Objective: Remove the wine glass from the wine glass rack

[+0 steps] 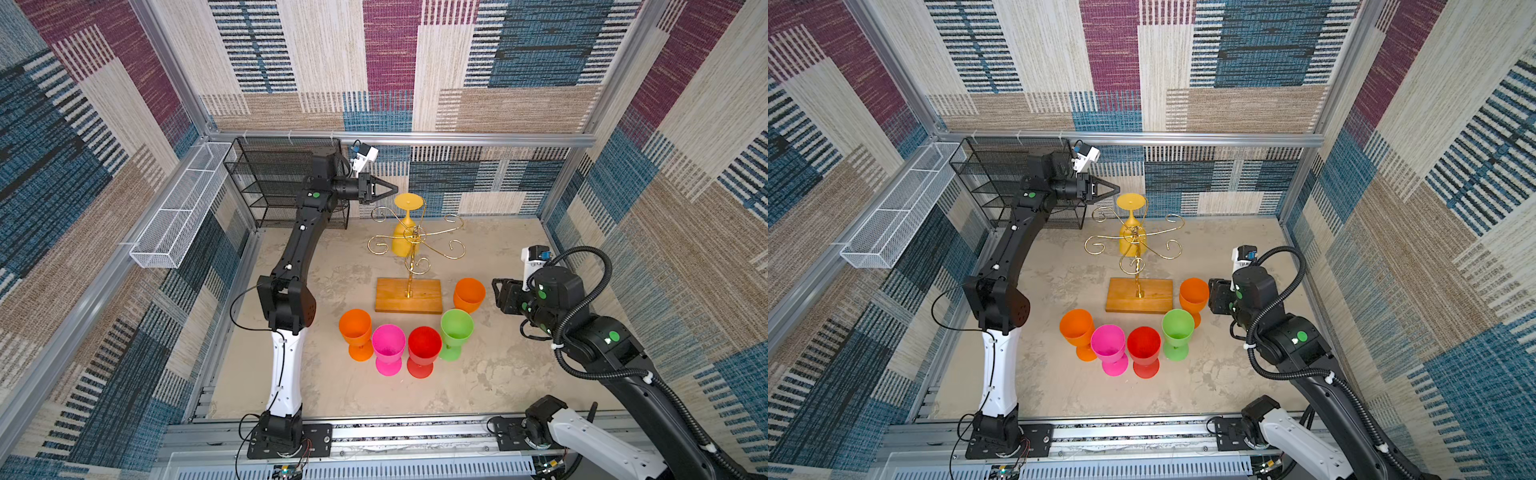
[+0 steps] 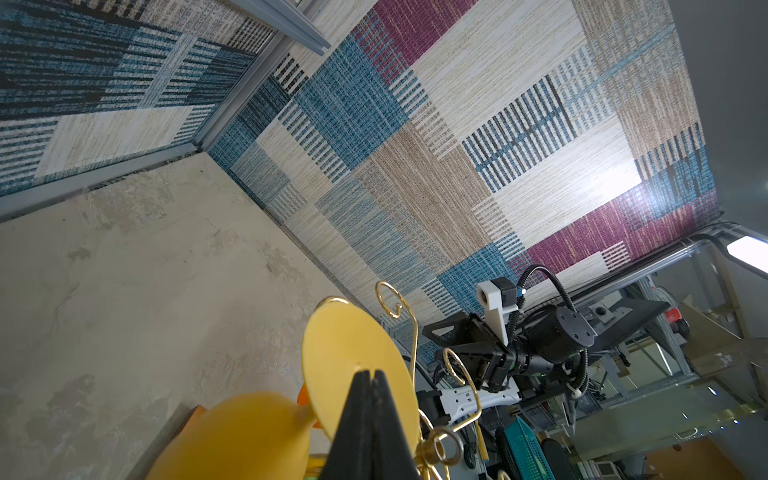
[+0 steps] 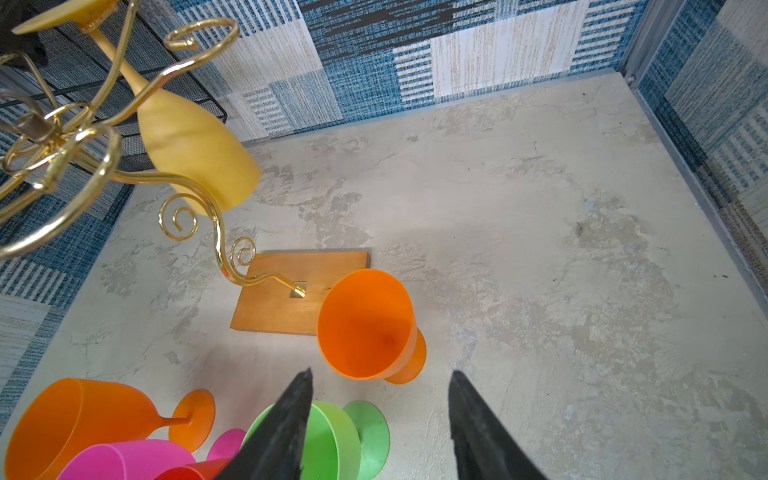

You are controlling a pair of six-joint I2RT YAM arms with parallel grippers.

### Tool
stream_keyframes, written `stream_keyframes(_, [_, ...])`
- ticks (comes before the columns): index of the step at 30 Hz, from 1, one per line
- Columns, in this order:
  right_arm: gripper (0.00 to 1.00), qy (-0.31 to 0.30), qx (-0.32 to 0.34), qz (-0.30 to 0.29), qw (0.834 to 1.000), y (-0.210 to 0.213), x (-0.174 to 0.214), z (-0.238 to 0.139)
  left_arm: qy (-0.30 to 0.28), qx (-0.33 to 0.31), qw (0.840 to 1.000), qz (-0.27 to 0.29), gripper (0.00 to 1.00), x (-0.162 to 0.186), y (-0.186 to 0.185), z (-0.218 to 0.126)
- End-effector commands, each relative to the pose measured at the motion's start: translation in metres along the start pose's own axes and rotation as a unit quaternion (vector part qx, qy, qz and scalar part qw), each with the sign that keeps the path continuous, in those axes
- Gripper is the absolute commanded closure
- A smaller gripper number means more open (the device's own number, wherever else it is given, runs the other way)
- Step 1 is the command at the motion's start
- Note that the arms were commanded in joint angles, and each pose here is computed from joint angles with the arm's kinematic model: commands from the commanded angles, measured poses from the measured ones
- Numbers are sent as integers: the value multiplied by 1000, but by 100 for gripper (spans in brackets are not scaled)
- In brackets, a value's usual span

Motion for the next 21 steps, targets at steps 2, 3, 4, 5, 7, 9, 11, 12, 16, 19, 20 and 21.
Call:
stream_keyframes(2, [46, -12, -6, 8, 1000, 2, -4, -1, 1, 40, 999, 25, 100, -12, -18, -1])
stream_keyframes(3, [45, -11, -6, 8, 1000, 1, -3, -1, 2, 44, 999, 24, 100, -13, -18, -1])
stream_keyframes(4, [46, -12, -7, 8, 1000, 2, -3, -1, 1, 45, 999, 22, 100, -14, -16, -2])
stream_keyframes(5, [46, -14, -9, 8, 1000, 2, -4, -1, 1, 46, 999, 22, 100, -14, -16, -2])
stream_keyframes(7, [46, -17, -18, 11, 1000, 4, -6, -3, -2, 45, 999, 26, 100, -15, -17, -5])
stream_keyframes(9, [46, -25, -23, 14, 999, 5, -9, -6, -6, 42, 999, 31, 100, -17, -18, -8])
stream_keyframes(11, [46, -33, -28, 16, 999, 6, -13, -10, -10, 39, 999, 34, 100, -19, -19, -11])
stream_keyframes(12, [46, -38, -31, 17, 999, 7, -15, -12, -14, 37, 999, 37, 100, -20, -21, -13])
stream_keyframes(16, [46, -61, -70, 18, 996, 15, -26, -20, -31, 27, 998, 47, 100, -26, -27, -22])
stream_keyframes(19, [46, -77, -119, 16, 990, 28, -37, -24, -49, 14, 997, 55, 100, -32, -33, -31])
stream_keyframes(20, [47, -82, -134, 15, 987, 33, -42, -25, -55, 6, 997, 59, 100, -33, -35, -34])
stream_keyframes(21, [47, -86, -147, 14, 985, 38, -46, -26, -61, -7, 996, 60, 100, -34, -37, -37])
Point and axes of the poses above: each gripper's point midway between its finger pads, its own z axis out along the fingers, its own y axis along the line the jaws close on, x = y × z, the point moved 7 cm from there along -z, back along the fingers
